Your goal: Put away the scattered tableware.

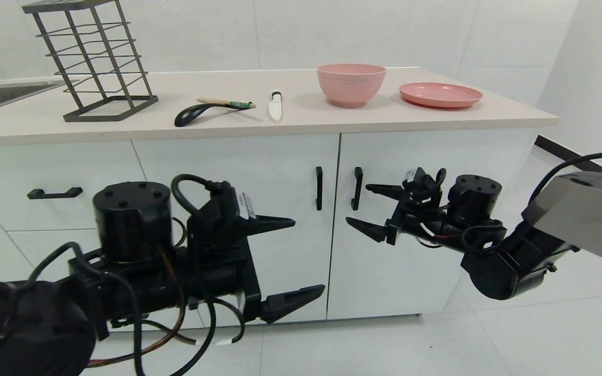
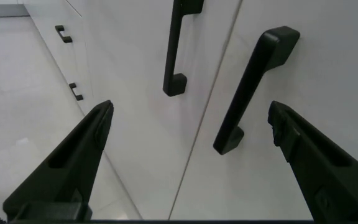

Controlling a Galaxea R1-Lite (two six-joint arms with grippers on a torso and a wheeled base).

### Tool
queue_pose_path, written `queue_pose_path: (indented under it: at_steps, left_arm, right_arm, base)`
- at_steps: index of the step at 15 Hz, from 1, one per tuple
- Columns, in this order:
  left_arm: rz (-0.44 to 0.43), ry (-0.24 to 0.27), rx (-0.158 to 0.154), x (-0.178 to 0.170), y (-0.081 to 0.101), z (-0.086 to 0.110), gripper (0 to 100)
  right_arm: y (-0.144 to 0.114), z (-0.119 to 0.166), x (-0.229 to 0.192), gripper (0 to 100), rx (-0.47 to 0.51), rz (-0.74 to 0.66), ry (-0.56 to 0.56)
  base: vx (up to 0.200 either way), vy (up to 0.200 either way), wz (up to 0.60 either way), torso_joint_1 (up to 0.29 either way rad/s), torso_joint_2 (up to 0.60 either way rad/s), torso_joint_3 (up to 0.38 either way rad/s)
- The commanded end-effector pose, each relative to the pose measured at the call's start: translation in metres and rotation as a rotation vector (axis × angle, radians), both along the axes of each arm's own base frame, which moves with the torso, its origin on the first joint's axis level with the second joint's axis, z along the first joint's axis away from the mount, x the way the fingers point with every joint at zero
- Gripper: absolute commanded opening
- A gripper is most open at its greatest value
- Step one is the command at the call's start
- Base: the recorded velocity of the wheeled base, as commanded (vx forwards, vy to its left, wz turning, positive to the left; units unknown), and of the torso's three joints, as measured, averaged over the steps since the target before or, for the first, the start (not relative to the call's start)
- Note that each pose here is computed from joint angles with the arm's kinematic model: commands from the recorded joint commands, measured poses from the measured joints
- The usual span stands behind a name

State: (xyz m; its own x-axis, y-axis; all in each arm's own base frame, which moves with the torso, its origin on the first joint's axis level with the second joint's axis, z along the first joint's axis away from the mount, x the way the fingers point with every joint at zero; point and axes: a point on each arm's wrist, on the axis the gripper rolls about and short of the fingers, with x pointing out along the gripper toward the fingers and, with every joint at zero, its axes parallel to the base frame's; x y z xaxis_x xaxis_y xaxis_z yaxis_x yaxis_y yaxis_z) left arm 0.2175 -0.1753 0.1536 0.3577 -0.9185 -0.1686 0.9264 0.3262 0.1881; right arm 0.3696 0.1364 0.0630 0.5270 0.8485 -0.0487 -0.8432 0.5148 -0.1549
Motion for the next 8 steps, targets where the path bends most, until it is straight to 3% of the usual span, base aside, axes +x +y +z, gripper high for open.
queue_pose_path:
  at_steps: [1,4,6,8]
  left_arm:
    - [-0.004,0.017,0.012,0.021,-0.019,-0.013,100]
    - [-0.001,-0.004,-0.025,0.031,-0.027,-0.017,100]
    - [-0.005,-0.045,-0.058,0.040,-0.034,-0.017,100]
    - [0.005,-0.064,-0.091,0.049,-0.038,-0.010,100]
  right_arm:
    - [0.001,-0.002,0.007,100,0.003,-0.002,-0.012]
    - [0.010,-0.001,0.010,100,0.014,0.035,-0.023]
    - [0.011,-0.002,0.016,100,0.018,0.030,-0.033]
    - [0.013,-0.002,0.015,100,0.019,0.050,-0.035]
  base:
    - [0.000,0.000,0.00,0.000,0.00,0.000]
    - [0.000,0.000,0.00,0.000,0.00,0.000]
    - [0.000,0.000,0.00,0.000,0.00,0.000]
    - [0.000,0.000,0.00,0.000,0.00,0.000]
